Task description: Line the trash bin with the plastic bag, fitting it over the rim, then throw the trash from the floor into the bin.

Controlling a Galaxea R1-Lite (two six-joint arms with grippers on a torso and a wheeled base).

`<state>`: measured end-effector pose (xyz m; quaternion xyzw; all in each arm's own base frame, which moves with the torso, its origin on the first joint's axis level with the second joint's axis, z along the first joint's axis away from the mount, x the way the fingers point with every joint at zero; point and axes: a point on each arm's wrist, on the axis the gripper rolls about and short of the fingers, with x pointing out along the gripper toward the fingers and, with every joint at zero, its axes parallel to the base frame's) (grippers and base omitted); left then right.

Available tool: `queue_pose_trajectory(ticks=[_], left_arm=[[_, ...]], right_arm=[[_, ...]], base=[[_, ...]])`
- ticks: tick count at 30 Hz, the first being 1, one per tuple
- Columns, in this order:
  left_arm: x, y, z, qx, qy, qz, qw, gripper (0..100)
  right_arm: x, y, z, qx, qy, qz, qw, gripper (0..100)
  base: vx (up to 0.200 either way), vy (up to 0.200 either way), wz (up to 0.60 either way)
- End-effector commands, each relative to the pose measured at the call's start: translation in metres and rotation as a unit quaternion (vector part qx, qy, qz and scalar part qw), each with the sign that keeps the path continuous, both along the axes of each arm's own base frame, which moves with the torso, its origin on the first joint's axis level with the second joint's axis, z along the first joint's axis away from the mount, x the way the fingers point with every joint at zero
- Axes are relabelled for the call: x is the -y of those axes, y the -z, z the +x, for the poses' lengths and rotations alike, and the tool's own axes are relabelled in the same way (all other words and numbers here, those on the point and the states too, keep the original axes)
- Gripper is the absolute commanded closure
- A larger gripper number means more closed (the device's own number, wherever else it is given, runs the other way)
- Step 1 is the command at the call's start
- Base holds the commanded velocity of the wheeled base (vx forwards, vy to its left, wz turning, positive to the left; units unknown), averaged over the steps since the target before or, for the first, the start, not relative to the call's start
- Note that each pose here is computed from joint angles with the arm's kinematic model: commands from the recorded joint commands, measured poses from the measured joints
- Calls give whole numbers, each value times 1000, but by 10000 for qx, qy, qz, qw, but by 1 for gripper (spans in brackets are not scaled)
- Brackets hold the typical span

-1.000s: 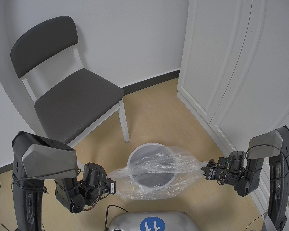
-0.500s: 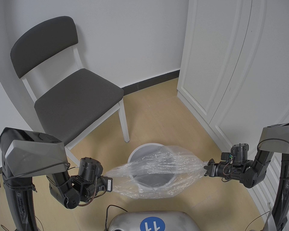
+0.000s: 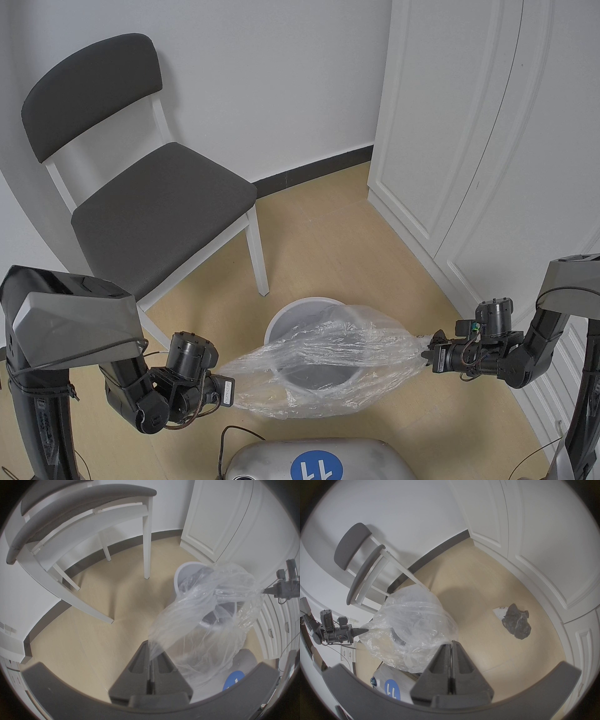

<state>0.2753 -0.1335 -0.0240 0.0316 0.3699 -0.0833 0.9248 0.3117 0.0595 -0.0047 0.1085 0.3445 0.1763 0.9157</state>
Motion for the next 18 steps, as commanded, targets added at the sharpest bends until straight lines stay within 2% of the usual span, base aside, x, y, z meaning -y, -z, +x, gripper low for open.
queue_pose_trajectory(ticks=[1, 5, 8, 13, 18], left_arm=[[4, 17, 1, -249, 40, 128, 9996, 100], [4, 19, 7, -313, -51, 198, 9993, 100], [6, 17, 17, -154, -210, 228, 9994, 100], [15, 33, 41, 259, -788, 548, 9950, 100], [20, 36, 51, 430, -988, 604, 9923, 100]], right_arm=[[-8, 20, 3, -239, -90, -67, 9997, 100], [-14, 31, 12, -196, 200, -379, 9989, 100], [-20, 39, 20, -174, 357, -492, 9980, 100], [-29, 42, 32, -112, 544, -175, 9983, 100], [-36, 44, 44, -69, 800, 63, 9967, 100]], base=[[0, 0, 0], [0, 0, 0], [0, 0, 0], [0, 0, 0], [0, 0, 0]])
